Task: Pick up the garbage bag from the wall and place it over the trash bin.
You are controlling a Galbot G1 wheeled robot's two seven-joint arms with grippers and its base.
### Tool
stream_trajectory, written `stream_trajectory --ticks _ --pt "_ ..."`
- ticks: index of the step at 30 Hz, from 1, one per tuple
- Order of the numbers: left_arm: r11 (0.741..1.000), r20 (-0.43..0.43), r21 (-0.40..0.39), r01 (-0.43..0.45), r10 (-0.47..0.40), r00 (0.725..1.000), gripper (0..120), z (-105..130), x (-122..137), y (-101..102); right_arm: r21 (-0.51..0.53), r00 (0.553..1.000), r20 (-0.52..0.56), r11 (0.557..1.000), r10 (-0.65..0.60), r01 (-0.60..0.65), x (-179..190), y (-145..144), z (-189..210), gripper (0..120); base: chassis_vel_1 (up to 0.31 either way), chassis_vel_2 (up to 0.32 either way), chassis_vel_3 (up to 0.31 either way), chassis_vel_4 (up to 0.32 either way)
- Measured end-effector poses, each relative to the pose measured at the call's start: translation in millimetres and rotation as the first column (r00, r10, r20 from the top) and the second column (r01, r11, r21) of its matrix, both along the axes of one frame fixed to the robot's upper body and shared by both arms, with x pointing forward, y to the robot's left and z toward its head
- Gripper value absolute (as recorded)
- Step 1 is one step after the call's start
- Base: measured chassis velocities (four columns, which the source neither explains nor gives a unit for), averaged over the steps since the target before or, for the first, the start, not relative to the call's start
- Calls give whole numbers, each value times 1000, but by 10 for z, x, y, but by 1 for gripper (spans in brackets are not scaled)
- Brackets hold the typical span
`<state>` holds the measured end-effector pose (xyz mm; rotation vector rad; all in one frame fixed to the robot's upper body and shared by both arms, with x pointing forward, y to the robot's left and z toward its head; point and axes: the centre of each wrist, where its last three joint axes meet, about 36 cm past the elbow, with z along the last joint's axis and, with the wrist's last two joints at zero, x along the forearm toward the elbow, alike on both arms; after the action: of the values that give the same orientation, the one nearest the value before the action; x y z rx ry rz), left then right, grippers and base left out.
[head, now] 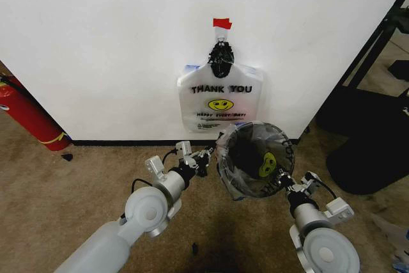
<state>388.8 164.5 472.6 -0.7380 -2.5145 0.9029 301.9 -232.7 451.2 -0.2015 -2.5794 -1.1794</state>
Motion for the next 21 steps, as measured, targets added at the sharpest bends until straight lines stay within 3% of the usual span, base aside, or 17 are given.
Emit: stream_trajectory --ticks 5,8,13,16,18,19,21 --pt "997 51 62 -38 35 998 21 26 -53 119 -8 1000 -17 1000 11 -11 5 -28 7 0 0 0 0 0" --pt "982 146 159 -102 79 986 32 -10 -135 206 -18 999 -33 1000 24 -24 14 -54 18 0 0 0 0 0" --pt "962 210 222 -162 115 971 50 -50 -274 333 -41 995 -91 998 45 -49 38 -97 63 0 0 0 0 0" --pt "933 316 267 -241 151 937 63 -185 -428 400 -59 974 -206 992 99 -114 49 -176 104 0 0 0 0 0" --pt "902 421 294 -317 175 890 71 -366 -539 419 -59 962 -243 988 125 -144 50 -203 116 0 0 0 0 0" --pt "902 421 294 -317 175 890 71 -366 -539 419 -59 962 -243 988 125 -144 50 -203 116 0 0 0 0 0" --pt "879 489 292 -378 203 849 79 -511 -641 406 -49 953 -267 986 143 -161 47 -209 130 0 0 0 0 0"
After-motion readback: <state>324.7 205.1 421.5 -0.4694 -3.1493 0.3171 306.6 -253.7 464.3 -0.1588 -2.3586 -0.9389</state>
